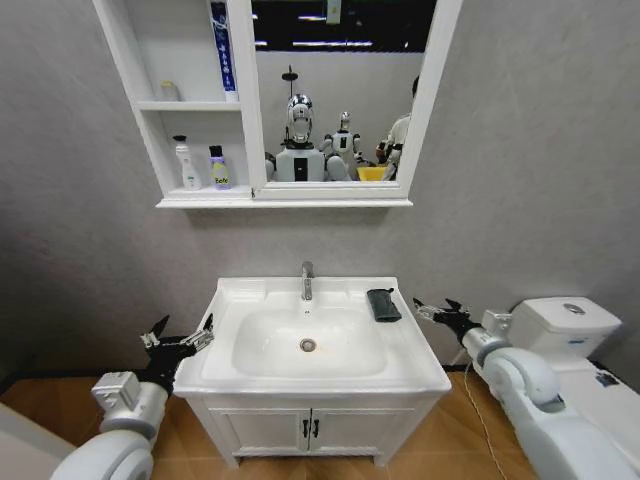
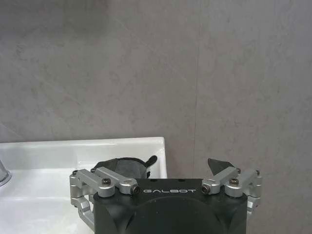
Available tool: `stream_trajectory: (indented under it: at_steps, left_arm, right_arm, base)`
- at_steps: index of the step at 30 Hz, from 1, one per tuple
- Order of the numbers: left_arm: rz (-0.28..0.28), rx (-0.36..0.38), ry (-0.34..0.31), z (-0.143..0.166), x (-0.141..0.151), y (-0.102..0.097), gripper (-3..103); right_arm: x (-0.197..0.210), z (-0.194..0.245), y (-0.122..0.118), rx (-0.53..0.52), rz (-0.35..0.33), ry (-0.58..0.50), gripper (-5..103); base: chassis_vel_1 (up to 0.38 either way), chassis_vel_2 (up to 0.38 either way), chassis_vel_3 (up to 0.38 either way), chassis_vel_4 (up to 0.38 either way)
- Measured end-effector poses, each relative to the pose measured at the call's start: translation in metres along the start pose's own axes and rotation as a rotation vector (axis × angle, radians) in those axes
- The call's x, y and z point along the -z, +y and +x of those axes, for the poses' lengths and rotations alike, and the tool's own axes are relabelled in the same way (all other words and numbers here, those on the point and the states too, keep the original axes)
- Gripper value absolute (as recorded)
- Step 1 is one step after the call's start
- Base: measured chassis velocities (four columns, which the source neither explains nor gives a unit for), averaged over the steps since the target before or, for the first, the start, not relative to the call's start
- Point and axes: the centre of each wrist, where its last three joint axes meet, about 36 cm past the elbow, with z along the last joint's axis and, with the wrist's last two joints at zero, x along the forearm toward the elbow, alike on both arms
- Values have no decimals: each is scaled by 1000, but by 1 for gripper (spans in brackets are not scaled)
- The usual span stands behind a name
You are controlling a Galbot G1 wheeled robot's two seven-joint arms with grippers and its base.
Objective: Move facial cleanser and shampoo from washbasin to cabinet, then wipe washbasin with towel.
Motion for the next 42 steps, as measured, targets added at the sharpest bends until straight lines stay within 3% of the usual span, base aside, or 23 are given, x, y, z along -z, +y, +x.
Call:
stream_trajectory:
  at_steps: [6,12,15,23,42]
  left_arm:
    - [0,0,0,0,0,0,100]
    - [0,0,0,0,0,0,100]
    - [0,0,0,0,0,0,100]
    - [0,0,0,0,0,0,100]
    - [0,0,0,0,0,0,100]
  right_arm:
    - [17,-39,1,41,-23,44,100]
    - [20,-73,22,54,-33,150,100]
    - [14,-94,30,50,-7,204,100]
    - [17,-121,32,65,43,226,100]
    - [13,-166,51,45,23,318,100]
  base:
    - [0,0,0,0]
    - [0,0,0,0]
    - [0,0,0,0]
    - [0,0,0,0]
    - [0,0,0,0]
